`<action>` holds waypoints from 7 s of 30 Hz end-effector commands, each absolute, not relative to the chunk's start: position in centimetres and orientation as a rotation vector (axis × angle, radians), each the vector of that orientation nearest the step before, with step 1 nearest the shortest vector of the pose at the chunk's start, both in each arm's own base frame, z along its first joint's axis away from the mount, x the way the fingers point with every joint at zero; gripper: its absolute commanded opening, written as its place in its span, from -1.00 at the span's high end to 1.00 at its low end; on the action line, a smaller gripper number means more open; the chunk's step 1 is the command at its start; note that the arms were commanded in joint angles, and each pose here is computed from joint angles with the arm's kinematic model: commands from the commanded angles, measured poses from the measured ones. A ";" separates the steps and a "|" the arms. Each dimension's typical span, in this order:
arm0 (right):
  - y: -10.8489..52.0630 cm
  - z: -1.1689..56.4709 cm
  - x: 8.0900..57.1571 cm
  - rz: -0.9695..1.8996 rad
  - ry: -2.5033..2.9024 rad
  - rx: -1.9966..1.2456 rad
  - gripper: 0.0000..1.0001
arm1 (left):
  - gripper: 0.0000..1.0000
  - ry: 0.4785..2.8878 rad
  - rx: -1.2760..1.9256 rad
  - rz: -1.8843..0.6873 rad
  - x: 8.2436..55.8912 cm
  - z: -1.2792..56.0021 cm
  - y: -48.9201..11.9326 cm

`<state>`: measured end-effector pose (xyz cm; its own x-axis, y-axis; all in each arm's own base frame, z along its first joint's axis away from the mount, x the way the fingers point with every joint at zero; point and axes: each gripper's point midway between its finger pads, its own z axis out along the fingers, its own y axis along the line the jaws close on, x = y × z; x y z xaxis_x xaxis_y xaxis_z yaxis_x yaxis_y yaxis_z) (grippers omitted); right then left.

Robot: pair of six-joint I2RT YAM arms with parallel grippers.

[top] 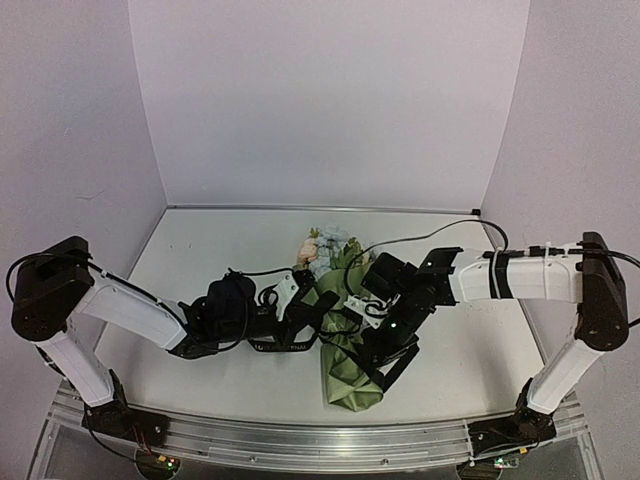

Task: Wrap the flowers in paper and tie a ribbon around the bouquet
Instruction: Cross the half-tied ribbon over the folded bouquet, then tie the half-tied ribbon around the folded bouquet.

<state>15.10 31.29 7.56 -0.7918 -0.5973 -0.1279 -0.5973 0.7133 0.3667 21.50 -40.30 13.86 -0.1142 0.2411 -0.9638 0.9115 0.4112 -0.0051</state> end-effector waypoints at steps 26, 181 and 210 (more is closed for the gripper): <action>30.4 12.7 21.3 0.507 2.841 -1.151 1.00 | 0.91 1.542 1.055 -0.919 19.9 15.9 -40.2; 34.8 9.6 25.2 0.786 2.867 -0.566 0.81 | 0.90 1.775 1.360 -0.853 22.2 11.0 -45.2; 32.2 11.1 24.9 0.709 2.818 -0.487 0.42 | 0.89 1.809 1.372 -0.849 22.3 10.1 -45.5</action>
<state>24.27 32.64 9.89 -0.9273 -0.3057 -0.2160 -0.3718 0.8192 0.4367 21.54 -44.64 9.01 -0.1986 0.5320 -0.8231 0.9717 0.2163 -0.0947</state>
